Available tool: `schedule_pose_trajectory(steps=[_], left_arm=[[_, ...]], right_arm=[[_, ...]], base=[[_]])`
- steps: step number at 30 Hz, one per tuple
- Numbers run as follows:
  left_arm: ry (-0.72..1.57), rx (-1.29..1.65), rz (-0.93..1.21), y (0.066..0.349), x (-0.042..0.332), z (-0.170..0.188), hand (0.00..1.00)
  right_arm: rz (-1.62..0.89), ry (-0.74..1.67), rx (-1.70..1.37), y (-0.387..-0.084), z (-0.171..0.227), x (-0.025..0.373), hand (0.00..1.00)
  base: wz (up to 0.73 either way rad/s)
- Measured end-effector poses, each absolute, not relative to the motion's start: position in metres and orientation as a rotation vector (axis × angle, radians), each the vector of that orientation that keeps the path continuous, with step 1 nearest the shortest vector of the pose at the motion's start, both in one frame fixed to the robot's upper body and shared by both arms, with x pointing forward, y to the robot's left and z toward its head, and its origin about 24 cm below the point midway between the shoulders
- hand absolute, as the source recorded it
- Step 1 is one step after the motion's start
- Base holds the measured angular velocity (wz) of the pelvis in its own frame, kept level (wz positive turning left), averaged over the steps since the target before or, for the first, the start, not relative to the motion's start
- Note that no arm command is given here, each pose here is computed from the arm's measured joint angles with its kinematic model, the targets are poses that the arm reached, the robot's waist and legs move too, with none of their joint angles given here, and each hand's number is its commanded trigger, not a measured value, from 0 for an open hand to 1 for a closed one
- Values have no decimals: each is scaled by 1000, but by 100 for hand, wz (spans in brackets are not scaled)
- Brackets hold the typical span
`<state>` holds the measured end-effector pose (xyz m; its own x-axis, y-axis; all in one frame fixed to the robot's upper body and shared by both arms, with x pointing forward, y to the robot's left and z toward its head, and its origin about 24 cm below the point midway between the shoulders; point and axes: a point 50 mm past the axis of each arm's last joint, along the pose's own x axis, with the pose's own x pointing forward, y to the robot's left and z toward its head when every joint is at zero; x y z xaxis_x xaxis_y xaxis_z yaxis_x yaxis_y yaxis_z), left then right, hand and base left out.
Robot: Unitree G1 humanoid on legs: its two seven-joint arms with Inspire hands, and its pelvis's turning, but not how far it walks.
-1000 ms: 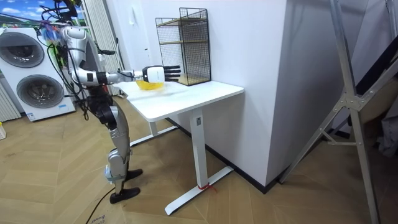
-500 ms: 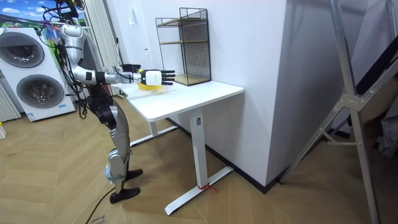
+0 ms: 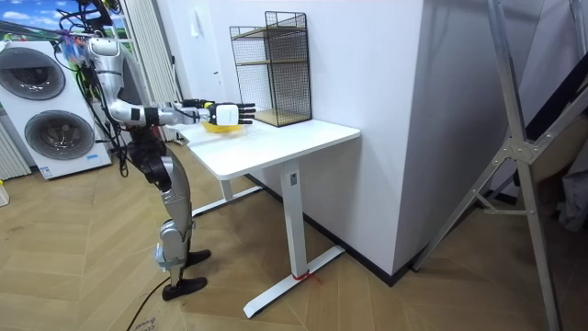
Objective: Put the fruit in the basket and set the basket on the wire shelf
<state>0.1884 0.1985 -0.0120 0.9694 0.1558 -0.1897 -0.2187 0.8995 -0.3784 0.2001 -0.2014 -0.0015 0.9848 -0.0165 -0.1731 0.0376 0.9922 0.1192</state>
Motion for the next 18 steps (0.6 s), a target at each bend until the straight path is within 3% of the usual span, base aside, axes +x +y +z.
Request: schedule_pose_trajectory(steps=[18], left_arm=[[217, -491, 90, 181, 185, -23, 0]], right_arm=[[51, 218, 268, -181, -13, 201, 0]], base=[[0]])
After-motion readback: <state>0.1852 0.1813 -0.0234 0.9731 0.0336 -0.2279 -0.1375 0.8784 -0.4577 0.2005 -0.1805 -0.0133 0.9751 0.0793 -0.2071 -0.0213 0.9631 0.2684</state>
